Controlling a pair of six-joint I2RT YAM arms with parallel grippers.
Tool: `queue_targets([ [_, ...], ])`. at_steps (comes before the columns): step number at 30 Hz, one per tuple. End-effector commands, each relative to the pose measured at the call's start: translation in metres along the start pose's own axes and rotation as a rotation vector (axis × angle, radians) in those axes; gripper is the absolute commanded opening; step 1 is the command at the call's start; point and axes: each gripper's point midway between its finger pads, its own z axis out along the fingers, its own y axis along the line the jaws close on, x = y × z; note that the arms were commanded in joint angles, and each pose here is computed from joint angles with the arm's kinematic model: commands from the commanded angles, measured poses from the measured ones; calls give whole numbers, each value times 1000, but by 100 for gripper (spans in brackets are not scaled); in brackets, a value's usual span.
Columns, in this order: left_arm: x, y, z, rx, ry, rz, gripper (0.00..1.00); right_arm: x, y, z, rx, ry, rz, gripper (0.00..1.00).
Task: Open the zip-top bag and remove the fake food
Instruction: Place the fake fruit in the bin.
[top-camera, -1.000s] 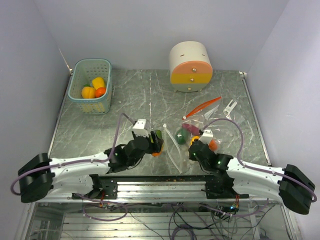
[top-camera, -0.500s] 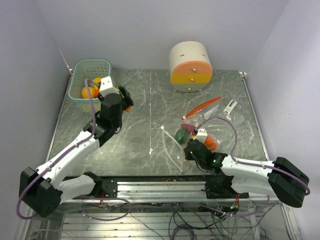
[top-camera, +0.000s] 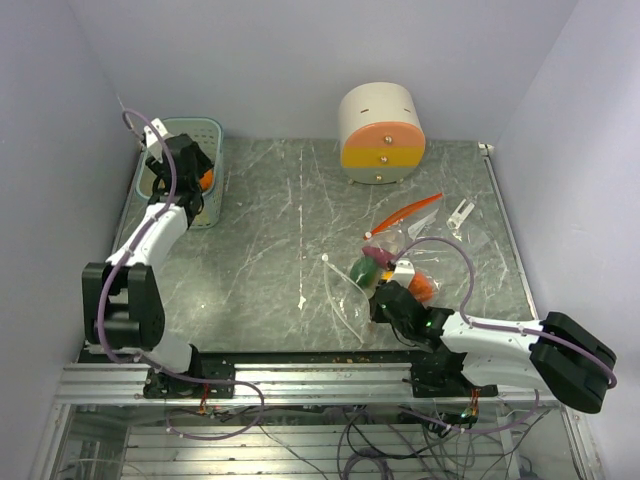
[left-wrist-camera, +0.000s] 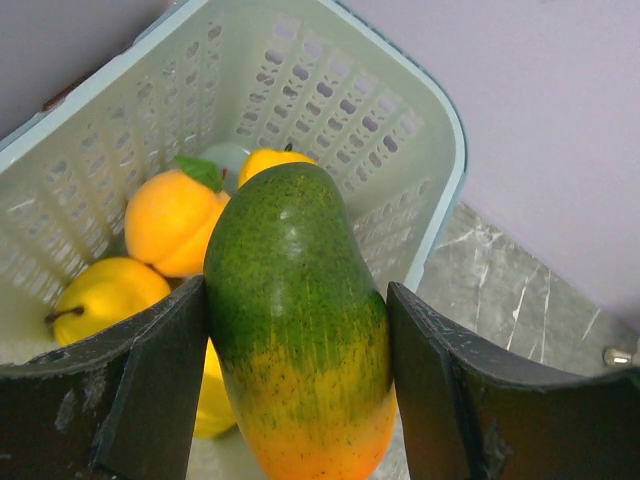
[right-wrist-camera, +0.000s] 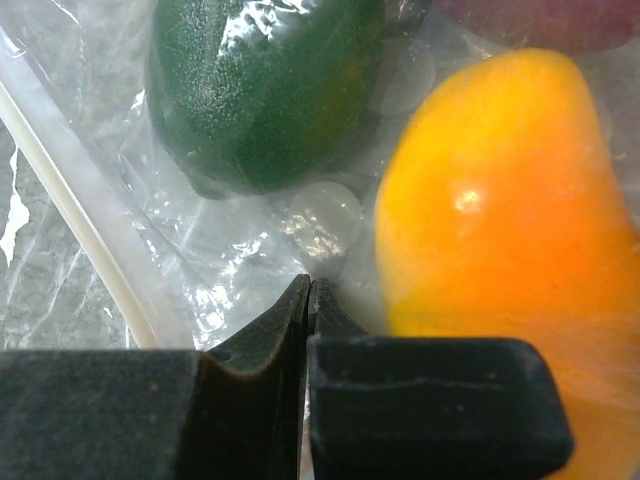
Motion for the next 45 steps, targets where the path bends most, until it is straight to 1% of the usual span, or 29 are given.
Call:
queue_targets([
  [1,-34,-21,18,83,-50,-93,64,5,-9,2,30,11,2,0],
  [2,-33,-20,20,80,-50,-98,69,4,-9,3,31,11,1,0],
  [3,-34,-21,20,89,-56,-102,77,4,-8,4,31,12,-1,0],
  [5,-35,-27,17,123,-56,-98,100,3,-6,5,29,14,-3,0],
  [8,-35,-28,11,139,-40,-88,99,1,-3,7,26,18,-11,0],
  [10,-37,-29,-1,163,-50,-98,99,2,-1,9,22,24,-14,0],
  [14,-37,-42,-41,215,-90,-79,99,-3,6,9,-1,20,-7,0],
  [16,-24,-55,-64,262,-70,-56,100,-8,8,8,-5,10,-6,0],
  [18,2,-72,-89,323,-31,-23,97,-13,10,6,-9,-1,-4,0],
  [20,41,-90,-117,408,30,18,95,-19,13,3,-14,-14,-2,0],
  [22,87,-98,-144,475,101,44,94,-24,15,0,-21,-23,0,0],
  [25,141,-106,-184,589,196,16,89,-34,17,-8,-33,-49,8,0],
  [28,180,-114,-223,707,273,-29,84,-52,20,-20,-43,-94,14,0],
  [30,201,-118,-244,753,317,-40,82,-65,20,-29,-43,-130,17,6],
  [34,237,-128,-282,821,402,23,83,-85,27,-43,-84,-183,8,28],
  [35,246,-128,-288,827,422,35,81,-87,31,-45,-103,-187,3,35],
  [37,260,-128,-299,848,465,23,75,-86,36,-45,-132,-185,-11,50],
  [38,267,-127,-302,861,484,15,70,-84,37,-43,-138,-180,-19,56],
  [39,272,-127,-307,876,502,2,67,-79,38,-40,-144,-167,-29,60],
  [42,286,-127,-316,900,547,-2,58,-67,48,-34,-181,-120,-49,66],
  [45,294,-127,-323,908,562,6,54,-59,55,-29,-204,-100,-66,66],
])
